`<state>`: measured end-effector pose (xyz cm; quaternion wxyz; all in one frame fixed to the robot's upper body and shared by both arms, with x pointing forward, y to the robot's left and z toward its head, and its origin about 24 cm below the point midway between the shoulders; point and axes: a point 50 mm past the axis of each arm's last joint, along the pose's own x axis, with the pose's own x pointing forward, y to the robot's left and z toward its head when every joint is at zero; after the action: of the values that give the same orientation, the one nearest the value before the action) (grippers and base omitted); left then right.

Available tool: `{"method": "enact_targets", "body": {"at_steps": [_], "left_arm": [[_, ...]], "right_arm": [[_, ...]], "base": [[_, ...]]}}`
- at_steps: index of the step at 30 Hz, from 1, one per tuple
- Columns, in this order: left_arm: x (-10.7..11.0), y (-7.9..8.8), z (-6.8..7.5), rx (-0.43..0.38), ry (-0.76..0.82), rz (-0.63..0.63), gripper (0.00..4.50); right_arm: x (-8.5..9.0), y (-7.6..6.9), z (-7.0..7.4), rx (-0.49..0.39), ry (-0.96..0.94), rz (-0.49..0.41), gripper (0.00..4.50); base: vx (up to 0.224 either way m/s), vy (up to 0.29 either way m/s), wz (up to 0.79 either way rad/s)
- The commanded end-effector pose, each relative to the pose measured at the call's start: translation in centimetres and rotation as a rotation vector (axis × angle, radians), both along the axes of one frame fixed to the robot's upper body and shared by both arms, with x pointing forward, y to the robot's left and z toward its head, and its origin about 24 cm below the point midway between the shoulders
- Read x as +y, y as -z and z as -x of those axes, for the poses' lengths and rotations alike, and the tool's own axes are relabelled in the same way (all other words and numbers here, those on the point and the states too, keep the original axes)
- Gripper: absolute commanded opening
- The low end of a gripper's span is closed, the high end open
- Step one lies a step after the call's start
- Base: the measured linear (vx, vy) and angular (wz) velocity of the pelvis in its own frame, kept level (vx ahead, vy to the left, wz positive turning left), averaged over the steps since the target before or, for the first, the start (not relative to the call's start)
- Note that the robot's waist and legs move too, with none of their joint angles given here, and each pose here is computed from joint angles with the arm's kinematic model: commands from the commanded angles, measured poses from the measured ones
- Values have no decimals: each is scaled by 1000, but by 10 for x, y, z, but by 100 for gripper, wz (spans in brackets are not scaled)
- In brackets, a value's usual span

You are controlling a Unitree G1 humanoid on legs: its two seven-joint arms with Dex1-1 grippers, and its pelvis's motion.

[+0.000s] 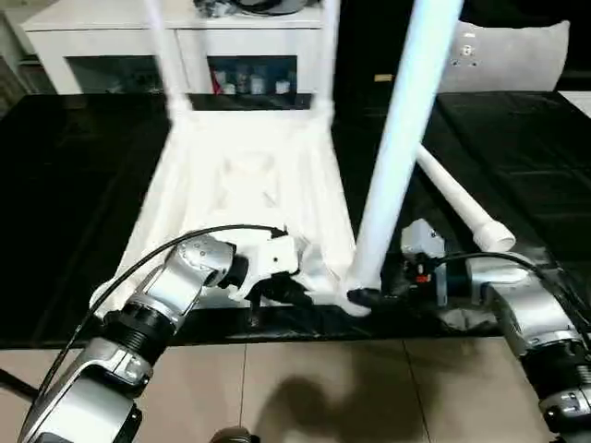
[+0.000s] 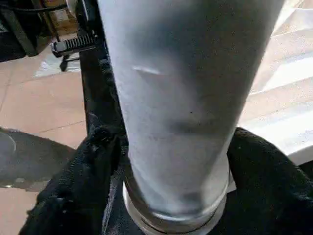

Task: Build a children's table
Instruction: Rotate leg to tighten

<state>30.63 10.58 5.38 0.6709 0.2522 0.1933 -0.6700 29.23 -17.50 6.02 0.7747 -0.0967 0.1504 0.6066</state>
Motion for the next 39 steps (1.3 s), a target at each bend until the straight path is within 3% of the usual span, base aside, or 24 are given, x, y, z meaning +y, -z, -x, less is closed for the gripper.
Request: {"method": "enact_targets", "body": {"at_steps": [1,7,12,18,19,26,28,34,37,39], "left_arm": [[-4,9,7,31,80,-67,0],[-4,9,7,46,74,-50,0],[-6,8,8,94,4,14,0],[-18,5,-4,106,-241,95,0],[-27,2,-12,120,-406,160,0],[-52,-5,-23,103,-659,270,0],[-57,-5,-22,90,-649,270,0],[-56,-6,-21,61,-641,239,0],[-47,-3,-23,41,-646,207,0],[-42,-2,-23,31,-624,193,0]], "right_arm": [[2,-3,1,2,-37,1,336],[5,-3,3,43,-56,-40,278],[13,0,4,91,-3,-89,259],[27,11,-16,61,297,-66,257],[35,13,-29,72,485,-91,257],[42,22,-50,85,817,-74,257],[45,21,-50,61,795,-79,326],[45,16,-51,29,787,-110,373],[40,14,-48,1,743,-127,382],[33,13,-45,-14,716,-123,412]], "base": [[0,0,0],[0,0,0],[0,0,0],[0,0,0],[0,0,0],[0,0,0],[0,0,0],[26,-5,1],[0,0,0],[0,0,0]]}}
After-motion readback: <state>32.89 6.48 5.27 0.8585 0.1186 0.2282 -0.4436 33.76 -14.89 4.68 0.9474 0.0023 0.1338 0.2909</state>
